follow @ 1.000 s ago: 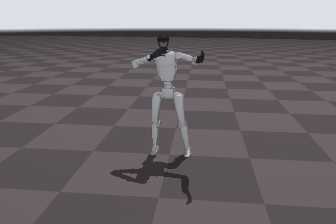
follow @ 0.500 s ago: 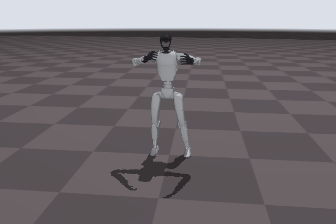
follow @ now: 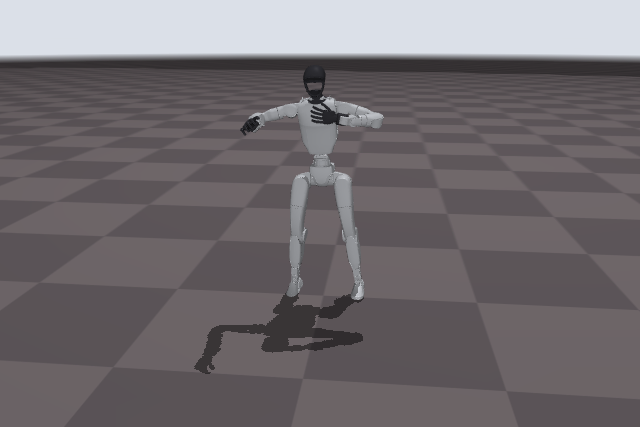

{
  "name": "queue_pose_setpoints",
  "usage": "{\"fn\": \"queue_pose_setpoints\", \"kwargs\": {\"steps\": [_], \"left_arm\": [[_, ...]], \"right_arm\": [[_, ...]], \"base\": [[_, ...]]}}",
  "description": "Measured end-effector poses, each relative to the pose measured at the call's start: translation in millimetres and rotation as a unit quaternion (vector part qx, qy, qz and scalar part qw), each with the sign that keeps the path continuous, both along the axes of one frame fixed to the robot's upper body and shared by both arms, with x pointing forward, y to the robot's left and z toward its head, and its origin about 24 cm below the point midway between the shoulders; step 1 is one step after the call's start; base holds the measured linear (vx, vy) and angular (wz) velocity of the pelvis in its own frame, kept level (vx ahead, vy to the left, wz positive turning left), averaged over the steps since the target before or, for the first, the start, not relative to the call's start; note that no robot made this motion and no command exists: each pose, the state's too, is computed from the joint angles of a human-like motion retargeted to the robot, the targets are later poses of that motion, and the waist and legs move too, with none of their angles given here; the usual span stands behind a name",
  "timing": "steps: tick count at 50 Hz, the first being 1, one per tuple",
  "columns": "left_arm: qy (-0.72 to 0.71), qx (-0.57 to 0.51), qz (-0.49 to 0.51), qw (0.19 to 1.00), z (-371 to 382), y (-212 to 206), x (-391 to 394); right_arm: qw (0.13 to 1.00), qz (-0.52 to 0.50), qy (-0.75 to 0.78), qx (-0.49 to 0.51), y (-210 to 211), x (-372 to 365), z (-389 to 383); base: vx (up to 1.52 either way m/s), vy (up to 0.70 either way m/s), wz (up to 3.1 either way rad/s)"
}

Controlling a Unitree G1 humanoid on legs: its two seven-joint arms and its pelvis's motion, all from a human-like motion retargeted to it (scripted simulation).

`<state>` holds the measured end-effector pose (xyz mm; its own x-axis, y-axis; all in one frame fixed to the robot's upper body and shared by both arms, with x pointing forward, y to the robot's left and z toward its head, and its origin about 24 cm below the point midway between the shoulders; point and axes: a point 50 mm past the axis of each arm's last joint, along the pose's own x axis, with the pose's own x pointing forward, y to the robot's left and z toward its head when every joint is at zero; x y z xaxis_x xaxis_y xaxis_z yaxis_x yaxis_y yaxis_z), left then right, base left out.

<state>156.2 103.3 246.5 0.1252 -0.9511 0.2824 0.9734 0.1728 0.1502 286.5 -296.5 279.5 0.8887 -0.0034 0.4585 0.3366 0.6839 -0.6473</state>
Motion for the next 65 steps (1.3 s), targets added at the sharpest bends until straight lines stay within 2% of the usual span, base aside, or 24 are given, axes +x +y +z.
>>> {"fn": "queue_pose_setpoints", "kwargs": {"steps": [2,7,10,13,15,18,21,23,27,30,33,35,38,41,46,48,50,53,55,57,61,65], "left_arm": [[-0.01,-0.015,0.093,0.996,4,15,20],[-0.028,0.021,0.358,0.933,2,93,87],[0.013,0.015,0.514,0.858,-7,153,114],[0.096,-0.092,0.62,0.773,-14,193,128],[0.16,-0.194,0.651,0.716,-15,212,128],[0.155,-0.237,0.641,0.713,-4,211,123],[0.126,-0.233,0.571,0.777,13,178,116],[0.115,-0.222,0.485,0.838,23,142,107],[0.122,-0.177,0.241,0.946,28,61,68],[0.17,-0.117,0.068,0.976,13,20,33],[0.17,-0.052,0.017,0.984,-2,10,22],[0.132,-0.026,0.069,0.989,-6,20,33],[0.087,-0.014,0.23,0.969,-7,59,71],[0.092,-0.024,0.418,0.904,-16,121,107],[0.189,-0.089,0.686,0.697,-54,238,126],[0.231,-0.13,0.749,0.607,-69,267,121],[0.24,-0.151,0.777,0.562,-73,277,118],[0.225,-0.156,0.727,0.63,-61,247,125],[0.205,-0.15,0.648,0.718,-44,205,129],[0.166,-0.136,0.534,0.818,-22,150,122],[0.09,-0.11,0.235,0.962,11,48,69],[0.098,-0.083,-0.043,0.991,17,-6,2]], "right_arm": [[0.989,0.085,-0.038,0.111,25,-9,-1],[0.914,0.371,0.069,0.148,110,-49,-11],[0.847,0.514,0.096,0.097,161,-86,-11],[0.807,0.59,0.024,0.0,192,-118,2],[0.772,0.634,-0.025,-0.036,202,-138,10],[0.782,0.615,-0.085,-0.063,200,-141,17],[0.828,0.548,-0.107,-0.055,185,-119,24],[0.865,0.488,-0.108,-0.039,170,-98,27],[0.916,0.391,-0.085,0.025,142,-60,23],[0.897,0.43,-0.035,0.093,144,-56,17],[0.843,0.531,0.007,0.086,164,-78,16],[0.791,0.607,0.037,0.066,179,-102,12],[0.717,0.692,0.077,0.034,195,-136,5],[0.713,0.698,0.065,0.007,199,-143,5],[0.842,0.539,-0.015,0.028,171,-93,16],[0.895,0.441,-0.029,0.055,148,-62,15],[0.939,0.333,-0.031,0.075,117,-33,9],[0.981,0.169,-0.001,0.092,60,0,-10],[0.991,0.071,0.028,0.111,19,10,-26],[0.988,0.016,0.053,0.147,-10,9,-40],[0.981,0.019,0.078,0.176,-25,3,-49],[0.987,0.1,0.077,0.101,8,0,-32]], "base": [[0.07,-0.01,0.21],[0.1,-0.01,0.19],[0.11,-0.01,0.11],[0.08,0.0,0.05],[0.06,0.02,0.0],[0.04,0.02,0.02],[0.03,0.06,0.02],[0.01,0.09,-0.01],[-0.02,0.1,-0.04],[-0.02,0.1,-0.01],[-0.01,0.08,0.03],[0.0,0.03,0.02],[0.0,0.0,0.0],[0.02,-0.01,-0.03],[0.05,-0.06,-0.15],[0.04,-0.07,-0.18],[0.04,-0.08,-0.15],[0.04,-0.08,-0.1],[0.03,-0.07,-0.05],[0.03,-0.08,0.0],[0.03,-0.1,-0.01],[0.01,-0.05,-0.03]]}}
